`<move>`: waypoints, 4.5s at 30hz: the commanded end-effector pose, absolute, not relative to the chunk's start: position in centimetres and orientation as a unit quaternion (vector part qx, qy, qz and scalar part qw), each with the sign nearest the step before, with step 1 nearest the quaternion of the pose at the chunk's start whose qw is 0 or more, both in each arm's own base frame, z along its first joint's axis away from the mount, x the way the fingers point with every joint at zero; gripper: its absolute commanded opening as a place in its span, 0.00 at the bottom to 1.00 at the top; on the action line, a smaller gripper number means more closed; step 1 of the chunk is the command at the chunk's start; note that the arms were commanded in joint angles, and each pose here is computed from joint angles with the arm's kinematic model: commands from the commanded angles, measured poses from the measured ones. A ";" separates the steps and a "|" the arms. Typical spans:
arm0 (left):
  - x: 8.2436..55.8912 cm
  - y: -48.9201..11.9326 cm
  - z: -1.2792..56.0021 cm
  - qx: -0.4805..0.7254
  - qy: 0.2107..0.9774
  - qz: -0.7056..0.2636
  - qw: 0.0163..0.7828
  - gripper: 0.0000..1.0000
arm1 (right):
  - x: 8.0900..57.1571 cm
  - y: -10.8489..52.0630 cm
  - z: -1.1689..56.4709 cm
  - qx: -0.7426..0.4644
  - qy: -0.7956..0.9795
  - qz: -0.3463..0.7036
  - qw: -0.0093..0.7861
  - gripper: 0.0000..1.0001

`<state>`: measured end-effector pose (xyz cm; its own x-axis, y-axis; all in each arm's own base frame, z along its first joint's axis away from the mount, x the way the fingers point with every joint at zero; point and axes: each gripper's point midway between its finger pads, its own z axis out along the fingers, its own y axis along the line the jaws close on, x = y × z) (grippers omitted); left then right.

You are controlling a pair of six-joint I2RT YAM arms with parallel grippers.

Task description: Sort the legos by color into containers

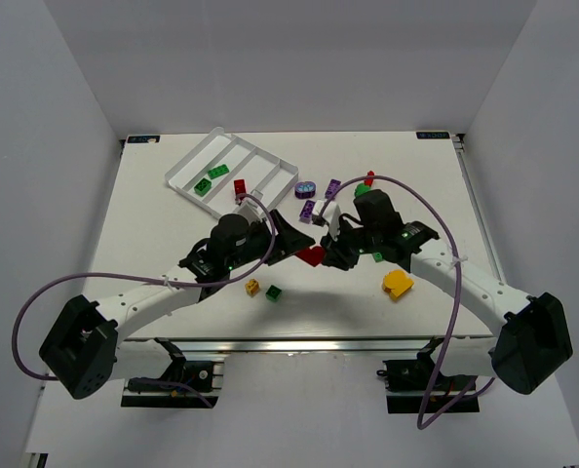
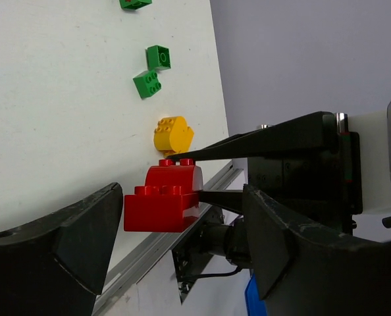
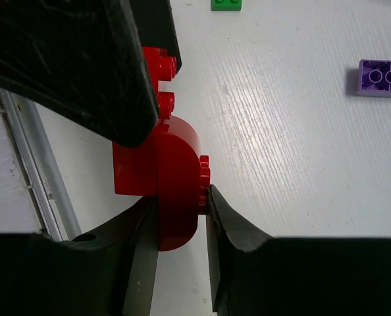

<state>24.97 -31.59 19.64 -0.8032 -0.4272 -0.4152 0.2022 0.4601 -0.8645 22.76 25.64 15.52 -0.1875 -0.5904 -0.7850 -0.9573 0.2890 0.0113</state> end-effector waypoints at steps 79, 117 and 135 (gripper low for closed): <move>48.2 -7.6 17.2 -0.102 0.908 0.062 0.402 0.92 | 30.2 23.6 20.8 -0.482 0.708 0.279 0.433 0.00; 25.6 -3.0 19.0 -0.294 0.815 -0.111 0.486 0.98 | 55.0 47.1 16.1 -0.378 0.637 0.301 0.601 0.00; 26.3 -2.4 21.2 -0.299 0.792 -0.110 0.521 0.98 | 54.9 46.0 18.8 -0.392 0.629 0.270 0.614 0.89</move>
